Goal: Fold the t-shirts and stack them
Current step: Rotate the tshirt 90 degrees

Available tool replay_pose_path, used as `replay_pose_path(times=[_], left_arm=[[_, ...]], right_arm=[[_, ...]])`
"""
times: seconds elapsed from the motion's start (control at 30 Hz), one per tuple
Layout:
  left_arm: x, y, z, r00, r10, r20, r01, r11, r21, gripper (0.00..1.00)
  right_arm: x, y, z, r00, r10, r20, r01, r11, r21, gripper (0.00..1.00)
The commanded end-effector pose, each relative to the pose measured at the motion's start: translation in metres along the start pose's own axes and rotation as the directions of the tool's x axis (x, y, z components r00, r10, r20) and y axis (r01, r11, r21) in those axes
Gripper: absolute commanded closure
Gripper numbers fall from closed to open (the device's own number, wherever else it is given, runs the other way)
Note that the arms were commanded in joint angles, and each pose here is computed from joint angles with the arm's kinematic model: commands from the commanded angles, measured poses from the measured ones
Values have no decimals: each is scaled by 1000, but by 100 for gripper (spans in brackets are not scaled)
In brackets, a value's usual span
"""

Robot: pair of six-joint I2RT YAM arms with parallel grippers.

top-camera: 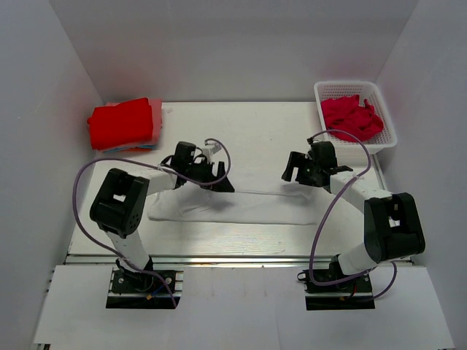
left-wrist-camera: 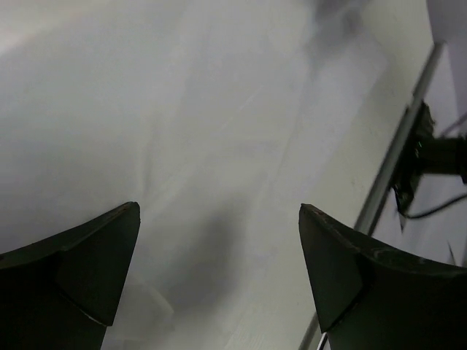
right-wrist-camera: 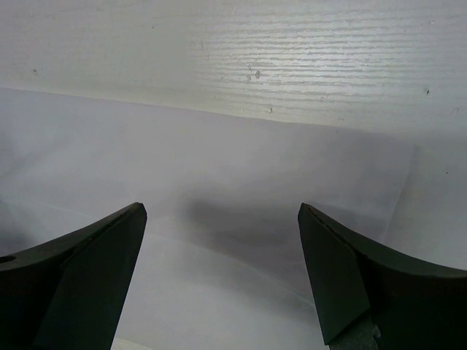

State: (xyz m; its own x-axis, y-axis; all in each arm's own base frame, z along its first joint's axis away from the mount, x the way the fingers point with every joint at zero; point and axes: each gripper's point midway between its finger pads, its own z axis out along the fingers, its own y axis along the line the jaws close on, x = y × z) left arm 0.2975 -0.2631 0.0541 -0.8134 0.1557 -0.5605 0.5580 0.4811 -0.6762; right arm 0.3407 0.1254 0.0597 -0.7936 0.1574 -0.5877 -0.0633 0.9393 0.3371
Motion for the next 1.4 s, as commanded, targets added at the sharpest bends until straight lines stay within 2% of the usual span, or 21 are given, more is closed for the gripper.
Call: replay_pose_path(times=[0.0,0.13,0.27,0.43,0.53,0.63,0.67,0.7,0.77,0.87,0.9,0.97,1.0,1.03,1.07,1.1,1.13,1.2,1.23,1.27,1.37], left_arm=[[-54,-1,-32,991,102,87,-81,972,-221,0],[-78,6,-62,980,86,178,-10,922,-387,0],[-63,20,-82,970,12,241,111,866,-488,0],[-22,71,-100,918,-178,355,377,670,-639,0],[2,104,-98,882,-281,379,471,556,-684,0],[-18,126,-90,870,-284,404,492,550,-674,0],[-11,144,-81,866,-317,386,499,524,-690,0],[-42,143,-72,874,-290,390,485,577,-657,0],[-63,155,-59,893,-270,361,448,615,-648,0],[-117,171,-21,916,-233,326,388,721,-575,0],[-163,160,-10,923,-176,342,343,779,-525,0],[-163,188,32,941,-188,282,310,816,-488,0],[-217,171,41,939,-116,323,253,869,-425,0],[-235,170,53,943,-85,323,209,905,-371,0],[-210,198,93,956,-127,265,214,918,-334,0],[-266,177,88,932,-63,358,171,945,-279,0],[-286,169,98,913,3,409,98,969,-227,0],[-284,170,114,883,-60,465,146,978,-152,0],[-295,160,117,857,-20,516,95,988,-119,0],[-302,161,119,842,-24,539,122,982,-147,0],[-297,159,129,842,-21,540,104,987,-124,0]], right_arm=[[-39,10,-3,992,25,123,-23,1000,-13,10],[-43,14,3,993,27,112,-25,999,-24,10],[-39,15,16,996,33,79,-30,999,-32,10],[-24,14,30,999,51,16,-50,998,-48,10],[-9,9,34,997,66,-29,-67,997,-31,10],[14,8,34,994,73,-76,-76,996,-37,10],[25,12,31,993,69,-101,-76,995,-64,10],[33,13,31,992,51,-118,-59,996,-70,10],[60,17,24,982,18,-189,-33,997,-76,10],[96,31,9,959,-90,-268,55,989,-135,10],[104,37,5,952,-109,-286,65,985,-160,10],[135,53,-10,913,-209,-351,126,961,-246,10],[142,64,-16,898,-245,-367,133,943,-306,10],[152,67,-22,872,-301,-385,169,925,-341,10],[165,81,-27,840,-371,-396,209,895,-395,10],[172,92,-33,821,-408,-400,206,864,-459,10],[181,103,-39,780,-499,-376,251,801,-543,10],[197,130,-42,704,-625,-337,307,696,-649,10],[203,138,-47,679,-654,-333,300,661,-687,10],[207,154,-44,640,-713,-287,323,588,-741,10],[214,185,-49,606,-780,-158,326,424,-845,10]])
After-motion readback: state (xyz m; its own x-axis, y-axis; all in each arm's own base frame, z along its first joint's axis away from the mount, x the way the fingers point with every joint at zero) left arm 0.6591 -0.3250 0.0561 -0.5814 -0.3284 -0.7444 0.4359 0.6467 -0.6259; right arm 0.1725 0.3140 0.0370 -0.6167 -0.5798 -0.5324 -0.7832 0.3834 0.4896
